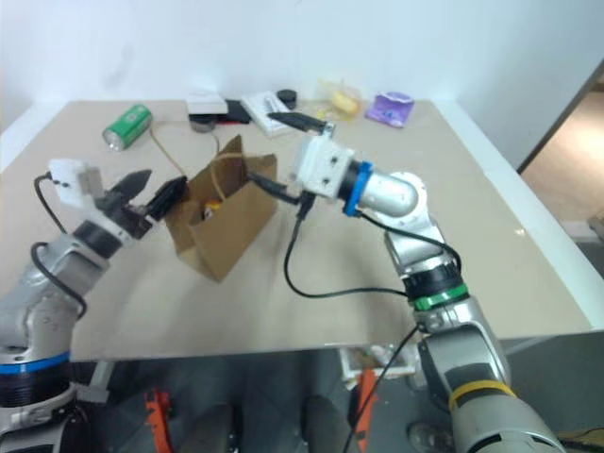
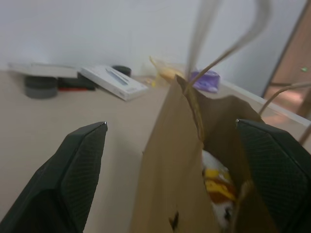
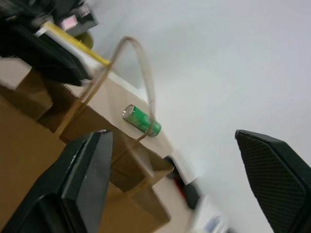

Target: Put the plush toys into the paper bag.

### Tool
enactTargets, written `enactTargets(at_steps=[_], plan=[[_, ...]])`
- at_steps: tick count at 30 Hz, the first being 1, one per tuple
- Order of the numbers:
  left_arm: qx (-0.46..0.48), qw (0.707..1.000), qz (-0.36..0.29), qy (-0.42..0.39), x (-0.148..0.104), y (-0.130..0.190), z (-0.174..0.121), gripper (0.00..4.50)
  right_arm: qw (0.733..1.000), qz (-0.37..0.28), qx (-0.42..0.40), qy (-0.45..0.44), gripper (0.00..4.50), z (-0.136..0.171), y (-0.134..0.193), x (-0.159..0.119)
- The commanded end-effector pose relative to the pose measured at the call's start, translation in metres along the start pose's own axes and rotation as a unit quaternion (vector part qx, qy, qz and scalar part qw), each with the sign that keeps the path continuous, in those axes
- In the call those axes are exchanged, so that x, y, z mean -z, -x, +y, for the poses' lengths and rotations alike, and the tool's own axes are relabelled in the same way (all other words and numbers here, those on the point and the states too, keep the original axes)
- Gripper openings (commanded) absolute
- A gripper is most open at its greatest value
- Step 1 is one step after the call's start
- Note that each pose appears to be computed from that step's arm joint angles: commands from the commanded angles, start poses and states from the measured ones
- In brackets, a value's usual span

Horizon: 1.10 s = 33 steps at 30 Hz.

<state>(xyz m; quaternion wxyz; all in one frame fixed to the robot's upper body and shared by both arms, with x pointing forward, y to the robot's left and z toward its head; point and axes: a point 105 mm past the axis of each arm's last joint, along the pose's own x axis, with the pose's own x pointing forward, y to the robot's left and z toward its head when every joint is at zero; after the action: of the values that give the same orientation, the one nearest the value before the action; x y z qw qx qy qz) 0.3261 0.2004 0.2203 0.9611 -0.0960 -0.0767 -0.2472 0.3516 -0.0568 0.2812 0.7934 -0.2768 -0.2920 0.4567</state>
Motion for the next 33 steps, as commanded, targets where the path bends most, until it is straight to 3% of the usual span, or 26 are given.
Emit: enactTargets(at_steps=[1, 5, 7, 9, 10, 11, 13, 15, 16, 24, 33], plan=[[0.056, 0.998, 0.02, -0.001, -0.009, 0.013, -0.011, 4.35, 0.992, -0.005, -0.005, -0.123, 4.37, -0.007, 0.014, -0.009], [0.091, 0.993, 0.079, -0.018, 0.004, 0.026, -0.01, 4.35, 0.953, 0.043, -0.064, -0.293, 4.37, 0.021, 0.031, 0.009], [0.109, 0.989, 0.099, -0.032, 0.011, 0.029, -0.01, 4.35, 0.938, 0.067, -0.105, -0.323, 4.37, 0.045, 0.034, 0.015], [0.124, 0.985, 0.115, -0.043, 0.018, 0.03, -0.012, 4.5, 0.928, 0.082, -0.129, -0.339, 3.51, 0.064, 0.029, 0.019], [0.127, 0.983, 0.12, -0.05, 0.021, 0.03, -0.011, 4.5, 0.924, 0.088, -0.138, -0.346, 2.78, 0.072, 0.025, 0.021], [0.128, 0.983, 0.122, -0.055, 0.023, 0.03, -0.011, 4.5, 0.922, 0.092, -0.143, -0.347, 2.57, 0.076, 0.022, 0.022], [0.131, 0.981, 0.126, -0.065, 0.027, 0.028, -0.008, 4.5, 0.919, 0.101, -0.154, -0.348, 1.71, 0.086, 0.012, 0.026], [0.138, 0.979, 0.129, -0.073, 0.029, 0.026, -0.007, 4.5, 0.918, 0.099, -0.159, -0.349, 0.49, 0.091, -0.002, 0.027], [0.142, 0.978, 0.13, -0.076, 0.03, 0.026, -0.008, 4.5, 0.918, 0.096, -0.16, -0.35, 0.14, 0.092, -0.009, 0.027], [0.159, 0.973, 0.132, -0.098, 0.029, 0.02, -0.008, 4.5, 0.924, 0.091, -0.149, -0.339, 0.04, 0.091, -0.058, 0.032], [0.189, 0.968, 0.132, -0.096, 0.034, 0.021, -0.03, 4.5, 0.929, 0.09, -0.126, -0.338, 0.04, 0.093, -0.077, 0.033]])
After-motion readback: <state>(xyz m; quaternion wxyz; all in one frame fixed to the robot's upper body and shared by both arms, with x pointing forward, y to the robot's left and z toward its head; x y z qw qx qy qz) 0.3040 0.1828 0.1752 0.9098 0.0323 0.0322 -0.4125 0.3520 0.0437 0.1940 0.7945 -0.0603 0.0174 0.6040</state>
